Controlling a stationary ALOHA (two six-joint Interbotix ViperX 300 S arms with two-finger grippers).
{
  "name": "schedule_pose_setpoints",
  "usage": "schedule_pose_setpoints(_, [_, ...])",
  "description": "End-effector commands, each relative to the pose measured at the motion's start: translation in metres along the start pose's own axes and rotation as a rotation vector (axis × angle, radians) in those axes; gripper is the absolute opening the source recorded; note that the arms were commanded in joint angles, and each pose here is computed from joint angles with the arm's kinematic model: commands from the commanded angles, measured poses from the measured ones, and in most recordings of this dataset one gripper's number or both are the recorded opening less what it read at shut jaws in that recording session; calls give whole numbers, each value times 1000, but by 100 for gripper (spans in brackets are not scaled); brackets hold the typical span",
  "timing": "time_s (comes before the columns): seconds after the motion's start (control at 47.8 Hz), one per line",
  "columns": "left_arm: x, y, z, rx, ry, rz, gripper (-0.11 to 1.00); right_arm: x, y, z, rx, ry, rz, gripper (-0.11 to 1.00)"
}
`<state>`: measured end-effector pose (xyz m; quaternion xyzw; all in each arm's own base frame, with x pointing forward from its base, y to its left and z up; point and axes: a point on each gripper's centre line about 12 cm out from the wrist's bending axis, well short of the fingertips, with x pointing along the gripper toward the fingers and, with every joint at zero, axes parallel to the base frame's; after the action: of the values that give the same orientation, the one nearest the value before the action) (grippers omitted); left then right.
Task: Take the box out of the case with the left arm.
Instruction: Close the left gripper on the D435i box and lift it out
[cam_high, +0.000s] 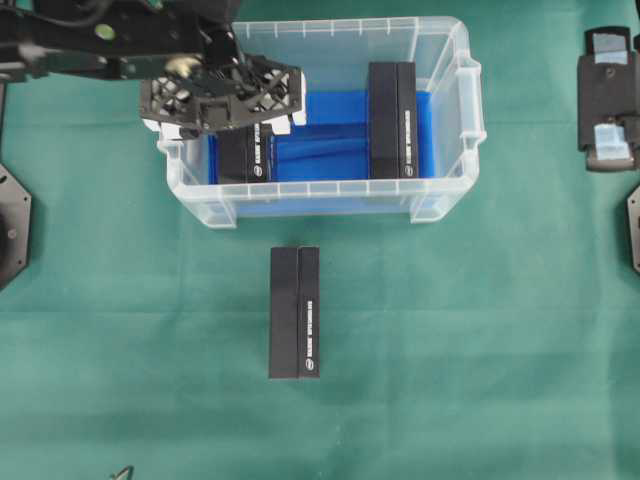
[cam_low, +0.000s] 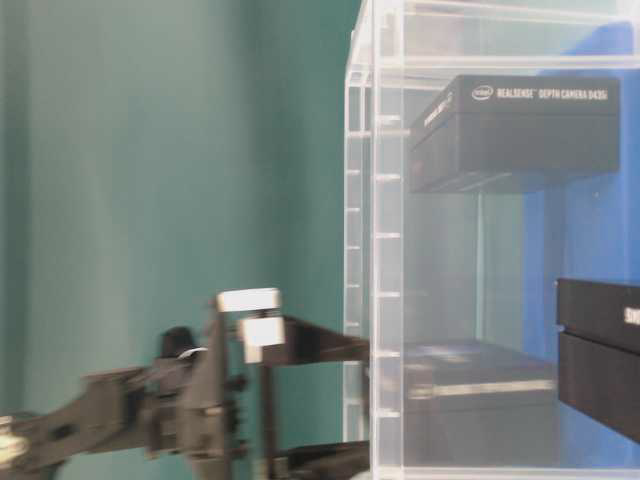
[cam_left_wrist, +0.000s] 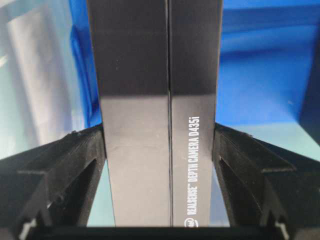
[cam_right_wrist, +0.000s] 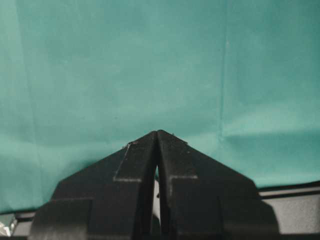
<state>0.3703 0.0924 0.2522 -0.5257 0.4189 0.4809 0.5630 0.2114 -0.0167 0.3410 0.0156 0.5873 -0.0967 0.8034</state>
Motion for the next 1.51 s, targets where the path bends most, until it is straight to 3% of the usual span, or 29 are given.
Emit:
schedule_pose_setpoints(0.0, [-46,-2,6,-19,-17,-79,63,-4,0,2,-2,-17,1,3])
schedule_pose_setpoints(0.419, [-138,3,24,-59,-55,-178,63,-4,0,2,-3,-18,1,3])
schedule_pose_setpoints(0.649, [-172,4,25,-60,-57,-184,63,-4,0,2,-5,-17,1,3])
schedule_pose_setpoints(1.486, [-177,5,26,-59,-59,-174,63,-3,0,2,0,-16,0,3])
